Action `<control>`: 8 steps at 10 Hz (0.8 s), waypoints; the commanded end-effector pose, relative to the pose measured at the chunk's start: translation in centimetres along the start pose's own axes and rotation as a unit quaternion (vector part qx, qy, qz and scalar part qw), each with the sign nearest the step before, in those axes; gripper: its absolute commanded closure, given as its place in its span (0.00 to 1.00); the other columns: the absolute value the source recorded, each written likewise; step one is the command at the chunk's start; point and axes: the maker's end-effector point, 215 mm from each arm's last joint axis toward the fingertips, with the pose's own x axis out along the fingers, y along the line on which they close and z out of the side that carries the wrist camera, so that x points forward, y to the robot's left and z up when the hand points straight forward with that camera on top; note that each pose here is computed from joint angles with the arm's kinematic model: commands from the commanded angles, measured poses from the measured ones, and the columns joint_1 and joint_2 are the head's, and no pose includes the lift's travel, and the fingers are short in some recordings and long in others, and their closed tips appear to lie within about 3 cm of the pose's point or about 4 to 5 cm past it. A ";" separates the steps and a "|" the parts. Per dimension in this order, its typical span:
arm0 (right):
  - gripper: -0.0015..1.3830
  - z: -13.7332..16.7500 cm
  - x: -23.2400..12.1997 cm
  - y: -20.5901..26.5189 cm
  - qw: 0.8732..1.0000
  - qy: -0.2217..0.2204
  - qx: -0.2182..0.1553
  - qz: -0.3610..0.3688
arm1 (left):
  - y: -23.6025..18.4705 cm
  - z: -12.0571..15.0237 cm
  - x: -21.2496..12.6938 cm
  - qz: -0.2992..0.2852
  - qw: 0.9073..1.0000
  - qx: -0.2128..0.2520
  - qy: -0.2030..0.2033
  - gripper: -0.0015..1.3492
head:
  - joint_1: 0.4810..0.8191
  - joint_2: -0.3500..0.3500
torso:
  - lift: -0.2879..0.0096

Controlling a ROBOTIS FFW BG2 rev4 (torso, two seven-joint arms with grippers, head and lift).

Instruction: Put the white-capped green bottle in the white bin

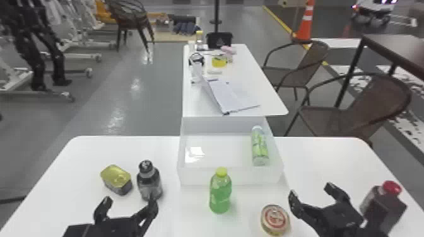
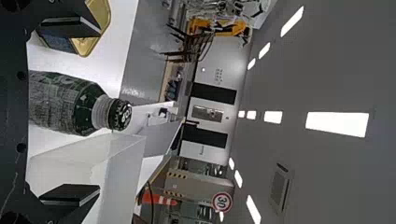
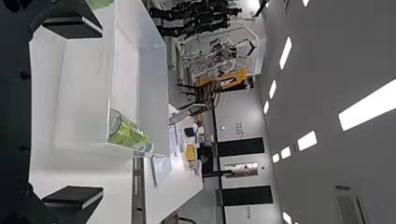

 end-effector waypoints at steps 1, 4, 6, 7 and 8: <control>0.08 -0.5 -1.3 0.5 1.000 0.006 0.012 0.000 | 0.1 0.0 -0.1 0.002 1.000 0.000 -0.001 0.09 | 0.20 0.50 | 0.63; 0.08 -0.7 -1.5 0.5 1.000 0.008 0.011 -0.007 | -0.2 0.1 -0.1 0.000 1.000 -0.001 -0.002 0.09 | 0.20 0.50 | 0.63; 0.08 -0.6 -1.5 0.5 1.000 0.003 0.011 -0.010 | -0.1 0.1 -0.1 0.000 1.000 -0.001 -0.002 0.09 | 0.20 0.50 | 0.63; 0.08 -0.4 -1.5 0.5 1.000 0.001 0.008 -0.010 | -0.1 0.2 -0.1 0.000 1.000 -0.001 -0.003 0.09 | 0.20 0.50 | 0.63; 0.08 -0.4 -1.5 0.5 1.000 0.000 0.006 -0.011 | -0.1 0.2 -0.1 0.000 1.000 -0.001 -0.003 0.09 | 0.20 0.50 | 0.63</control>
